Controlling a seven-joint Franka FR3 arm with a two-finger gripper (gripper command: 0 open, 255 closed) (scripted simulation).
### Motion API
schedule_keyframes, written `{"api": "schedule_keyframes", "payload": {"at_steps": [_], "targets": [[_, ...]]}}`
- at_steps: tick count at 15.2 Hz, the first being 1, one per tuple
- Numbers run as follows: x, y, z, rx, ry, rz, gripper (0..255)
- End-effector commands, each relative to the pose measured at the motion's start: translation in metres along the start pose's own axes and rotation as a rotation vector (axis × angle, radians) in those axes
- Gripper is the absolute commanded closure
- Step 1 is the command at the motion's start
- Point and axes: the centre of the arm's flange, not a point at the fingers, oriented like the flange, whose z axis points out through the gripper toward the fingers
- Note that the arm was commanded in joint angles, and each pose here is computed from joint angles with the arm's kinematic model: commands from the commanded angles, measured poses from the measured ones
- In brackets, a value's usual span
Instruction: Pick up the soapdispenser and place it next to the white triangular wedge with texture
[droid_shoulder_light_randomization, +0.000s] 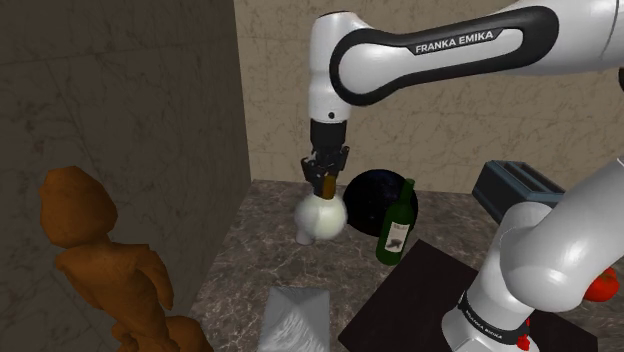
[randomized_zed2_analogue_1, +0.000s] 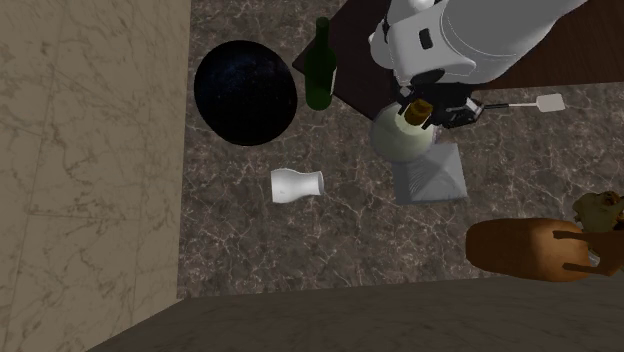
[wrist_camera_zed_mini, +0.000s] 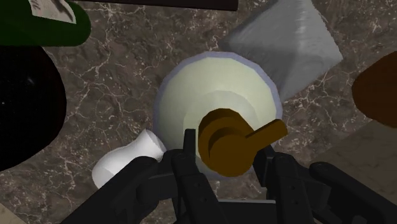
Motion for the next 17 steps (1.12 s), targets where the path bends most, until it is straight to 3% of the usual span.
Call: {"api": "schedule_keyframes", "payload": {"at_steps": [1,17], "targets": [[-0.019,-0.019,0.002,0.000,0.000,0.001,255],[-0.175,-0.160,0.017,0.000,0.000,0.001,255]]}}
